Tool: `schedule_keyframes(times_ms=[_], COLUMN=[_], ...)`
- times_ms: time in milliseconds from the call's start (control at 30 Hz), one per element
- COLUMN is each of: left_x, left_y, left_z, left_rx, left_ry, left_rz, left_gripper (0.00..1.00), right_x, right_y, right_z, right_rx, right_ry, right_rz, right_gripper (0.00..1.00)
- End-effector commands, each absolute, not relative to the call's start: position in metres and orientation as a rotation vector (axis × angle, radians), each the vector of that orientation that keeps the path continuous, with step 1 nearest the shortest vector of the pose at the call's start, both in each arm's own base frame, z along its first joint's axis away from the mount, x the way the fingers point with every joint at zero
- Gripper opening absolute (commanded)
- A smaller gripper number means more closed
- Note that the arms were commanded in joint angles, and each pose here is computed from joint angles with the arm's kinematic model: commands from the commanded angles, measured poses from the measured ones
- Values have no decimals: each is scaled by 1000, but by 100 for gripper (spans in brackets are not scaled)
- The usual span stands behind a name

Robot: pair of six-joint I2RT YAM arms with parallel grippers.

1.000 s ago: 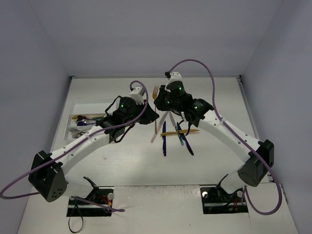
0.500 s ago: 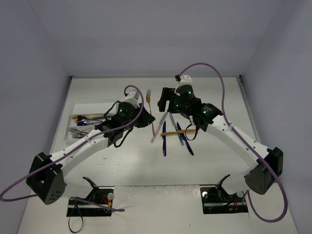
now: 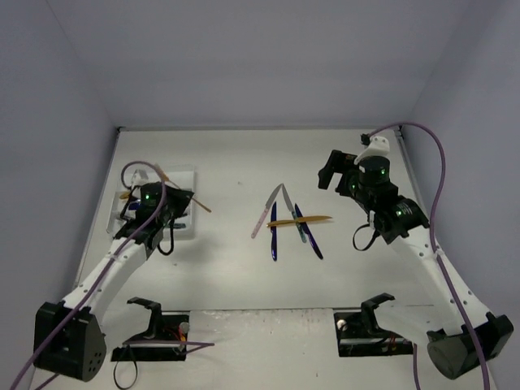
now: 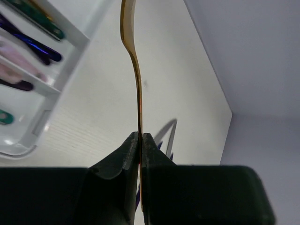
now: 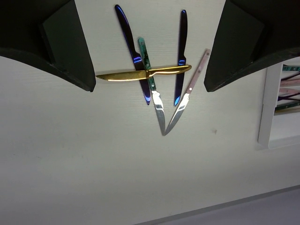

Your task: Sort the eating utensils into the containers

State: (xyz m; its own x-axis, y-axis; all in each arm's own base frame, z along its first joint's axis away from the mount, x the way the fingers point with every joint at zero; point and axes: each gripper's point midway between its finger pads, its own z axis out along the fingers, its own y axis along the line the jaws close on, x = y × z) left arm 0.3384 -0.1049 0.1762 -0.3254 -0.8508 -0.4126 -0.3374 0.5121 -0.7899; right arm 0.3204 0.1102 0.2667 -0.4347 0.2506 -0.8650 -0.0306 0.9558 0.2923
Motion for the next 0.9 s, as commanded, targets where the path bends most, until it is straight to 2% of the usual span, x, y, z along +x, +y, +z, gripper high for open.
schedule_keyframes(times_ms=[0, 167, 400, 867], left_x=[346, 341, 340, 359], left_y=[-58, -19, 26, 42], left_z=[190, 162, 149, 112], left_rx=[-1321, -1561, -1687, -1808], left_ry=[1594, 1423, 1286, 1319], left_rz=[-790, -767, -697, -716], left_gripper=[0, 0, 0, 1], right_x=[317, 311, 304, 297], right_y=[104, 105, 101, 94], right_z=[274, 275, 271, 270], right_rx=[119, 82, 56, 48], right_ry=[1965, 1963, 1965, 1957], right_rz=[303, 312, 296, 260], right_gripper=[100, 100, 100, 100])
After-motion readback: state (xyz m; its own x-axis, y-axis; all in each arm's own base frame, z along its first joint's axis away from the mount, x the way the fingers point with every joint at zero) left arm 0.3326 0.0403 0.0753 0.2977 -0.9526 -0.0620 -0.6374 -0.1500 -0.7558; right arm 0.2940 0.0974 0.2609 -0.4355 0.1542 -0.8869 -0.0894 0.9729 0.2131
